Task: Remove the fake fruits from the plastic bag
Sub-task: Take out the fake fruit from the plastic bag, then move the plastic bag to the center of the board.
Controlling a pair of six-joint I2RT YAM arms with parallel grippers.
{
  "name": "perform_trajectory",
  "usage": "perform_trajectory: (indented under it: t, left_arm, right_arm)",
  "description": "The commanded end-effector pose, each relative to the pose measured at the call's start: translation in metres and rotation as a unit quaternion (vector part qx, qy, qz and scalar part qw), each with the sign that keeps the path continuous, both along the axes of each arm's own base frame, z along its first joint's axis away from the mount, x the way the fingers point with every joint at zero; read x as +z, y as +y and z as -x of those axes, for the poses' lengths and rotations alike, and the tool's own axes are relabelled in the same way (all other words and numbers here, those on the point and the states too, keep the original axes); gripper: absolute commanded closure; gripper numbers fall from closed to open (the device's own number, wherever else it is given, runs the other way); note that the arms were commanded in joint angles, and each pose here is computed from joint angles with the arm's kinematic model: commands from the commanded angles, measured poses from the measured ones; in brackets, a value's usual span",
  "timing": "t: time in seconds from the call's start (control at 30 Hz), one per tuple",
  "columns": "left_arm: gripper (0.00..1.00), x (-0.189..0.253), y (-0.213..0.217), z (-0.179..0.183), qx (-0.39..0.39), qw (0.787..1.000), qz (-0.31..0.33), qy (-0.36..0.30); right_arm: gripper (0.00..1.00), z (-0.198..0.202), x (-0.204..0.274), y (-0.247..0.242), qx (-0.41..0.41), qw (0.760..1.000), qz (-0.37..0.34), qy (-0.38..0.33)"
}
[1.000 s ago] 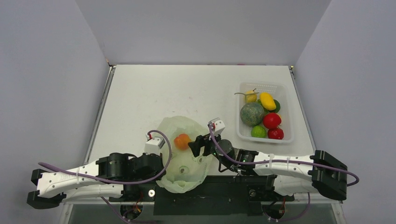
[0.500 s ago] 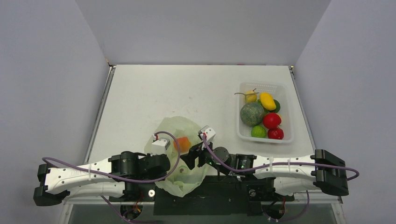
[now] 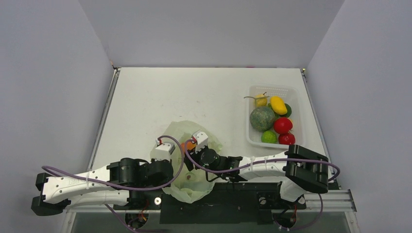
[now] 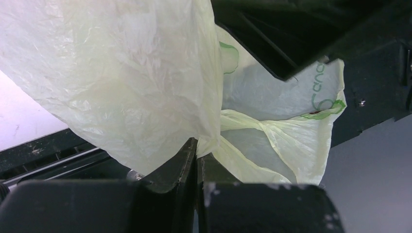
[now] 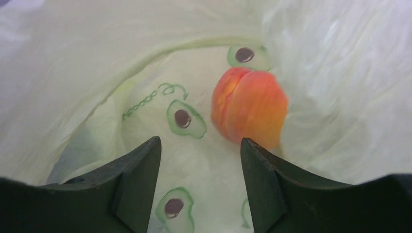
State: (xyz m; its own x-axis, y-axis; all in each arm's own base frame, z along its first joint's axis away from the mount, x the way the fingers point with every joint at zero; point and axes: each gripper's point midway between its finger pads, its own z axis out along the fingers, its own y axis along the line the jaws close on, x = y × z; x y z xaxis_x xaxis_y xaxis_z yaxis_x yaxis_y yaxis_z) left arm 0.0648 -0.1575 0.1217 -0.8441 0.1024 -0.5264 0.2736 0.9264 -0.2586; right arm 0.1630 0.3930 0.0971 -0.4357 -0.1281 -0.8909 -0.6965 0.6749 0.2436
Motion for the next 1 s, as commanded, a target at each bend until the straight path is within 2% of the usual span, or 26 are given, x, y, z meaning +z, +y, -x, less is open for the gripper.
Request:
perform_trajectory:
  t: [0.0,0.07,0.23,0.4,0.63,0.83,0.97]
  left_arm:
    - [1.0,0.01,-0.014,-0.007,0.006,0.999,0.033,-0.016]
    - [1.0,0.01,-0.014,-0.007,0.006,0.999,0.031,-0.016]
    - [1.0,0.01,-0.02,-0.008,0.006,0.999,0.039,-0.017]
    - [1.0,0.011,-0.023,-0.01,0.007,0.999,0.045,-0.021]
    - [1.0,0.008,-0.025,-0.009,0.006,0.999,0.043,-0.017]
    - [1.0,0.004,-0.023,-0.008,0.007,0.999,0.04,-0.014]
    - [1.0,0.007,-0.02,-0.008,0.011,0.999,0.036,-0.016]
  right_arm:
    - [0.41,-0.04,0.042,0.007,-0.047,0.996,-0.034,-0.061]
    - [0.39,-0.049,0.039,0.005,-0.056,0.996,-0.018,-0.062]
    - [0.26,-0.058,0.023,0.01,-0.056,0.996,0.007,-0.066]
    - [0.2,-0.066,0.0,0.018,-0.059,0.995,0.04,-0.069]
    - [0.2,-0.077,-0.021,0.016,-0.087,0.99,0.079,-0.075]
    - [0.23,-0.086,-0.019,0.024,-0.1,0.99,0.068,-0.078]
    - [0.33,-0.087,-0.021,0.033,-0.089,0.991,0.063,-0.073]
